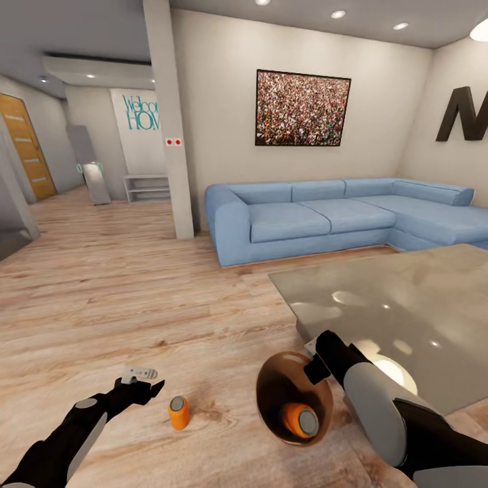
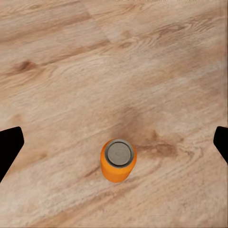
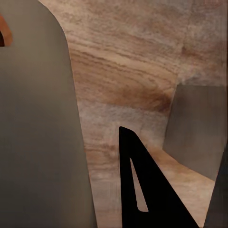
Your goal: Put the three can of soda from the living room inside the tash can in the kitchen.
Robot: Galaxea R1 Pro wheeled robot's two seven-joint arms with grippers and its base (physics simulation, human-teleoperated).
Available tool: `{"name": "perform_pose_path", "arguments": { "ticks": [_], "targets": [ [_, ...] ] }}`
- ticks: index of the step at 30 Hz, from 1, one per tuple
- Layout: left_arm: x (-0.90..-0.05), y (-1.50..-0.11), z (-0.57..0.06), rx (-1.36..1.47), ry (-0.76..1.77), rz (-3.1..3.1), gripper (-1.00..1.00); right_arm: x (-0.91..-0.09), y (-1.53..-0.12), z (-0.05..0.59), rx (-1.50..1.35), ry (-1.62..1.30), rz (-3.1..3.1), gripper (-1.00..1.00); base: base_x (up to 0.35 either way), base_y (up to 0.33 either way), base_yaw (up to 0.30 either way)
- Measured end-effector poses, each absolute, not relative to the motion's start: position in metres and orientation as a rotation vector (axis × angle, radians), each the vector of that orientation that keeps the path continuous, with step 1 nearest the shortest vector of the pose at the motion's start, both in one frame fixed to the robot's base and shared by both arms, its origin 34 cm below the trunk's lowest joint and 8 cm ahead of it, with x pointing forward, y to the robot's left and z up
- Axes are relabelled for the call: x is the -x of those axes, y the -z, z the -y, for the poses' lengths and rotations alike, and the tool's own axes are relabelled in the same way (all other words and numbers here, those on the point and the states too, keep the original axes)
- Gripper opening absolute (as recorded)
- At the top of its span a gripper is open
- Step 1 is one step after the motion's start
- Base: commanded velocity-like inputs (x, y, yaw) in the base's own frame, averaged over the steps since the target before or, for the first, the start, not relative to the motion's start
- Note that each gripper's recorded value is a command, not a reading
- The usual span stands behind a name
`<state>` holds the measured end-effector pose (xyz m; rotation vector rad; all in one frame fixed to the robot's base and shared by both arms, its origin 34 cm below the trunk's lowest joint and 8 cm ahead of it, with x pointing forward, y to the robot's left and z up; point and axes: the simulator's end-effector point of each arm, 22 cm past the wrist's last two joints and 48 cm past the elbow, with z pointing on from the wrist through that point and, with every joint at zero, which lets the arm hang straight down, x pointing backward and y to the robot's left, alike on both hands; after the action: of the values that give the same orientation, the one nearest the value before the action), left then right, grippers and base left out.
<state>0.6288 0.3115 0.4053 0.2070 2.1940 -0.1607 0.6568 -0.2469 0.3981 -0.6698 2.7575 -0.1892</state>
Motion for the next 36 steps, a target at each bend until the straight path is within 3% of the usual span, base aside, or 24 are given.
{"name": "perform_pose_path", "arguments": {
  "ticks": [12, 18, 22, 36],
  "targets": [
    [-0.629, -0.404, -0.298, -0.206, 0.188, -2.192, 1.0, -0.642, -0.395, 0.232, 0.609, 0.106, -2.84, -1.0, 0.0, 0.0, 0.0],
    [-0.629, -0.405, -0.298, -0.206, 0.189, -2.191, 1.0, -0.643, -0.403, 0.176, 0.321, -0.308, -2.829, -1.0, 0.0, 0.0, 0.0],
    [-0.629, -0.404, -0.297, -0.207, 0.189, -2.193, 1.0, -0.646, -0.4, 0.196, 0.447, -0.142, -2.823, -1.0, 0.0, 0.0, 0.0],
    [-0.627, -0.4, -0.298, -0.205, 0.188, -2.202, 1.0, -0.646, -0.401, 0.191, 0.407, -0.189, -2.824, -1.0, 0.0, 0.0, 0.0]
  ]
}}
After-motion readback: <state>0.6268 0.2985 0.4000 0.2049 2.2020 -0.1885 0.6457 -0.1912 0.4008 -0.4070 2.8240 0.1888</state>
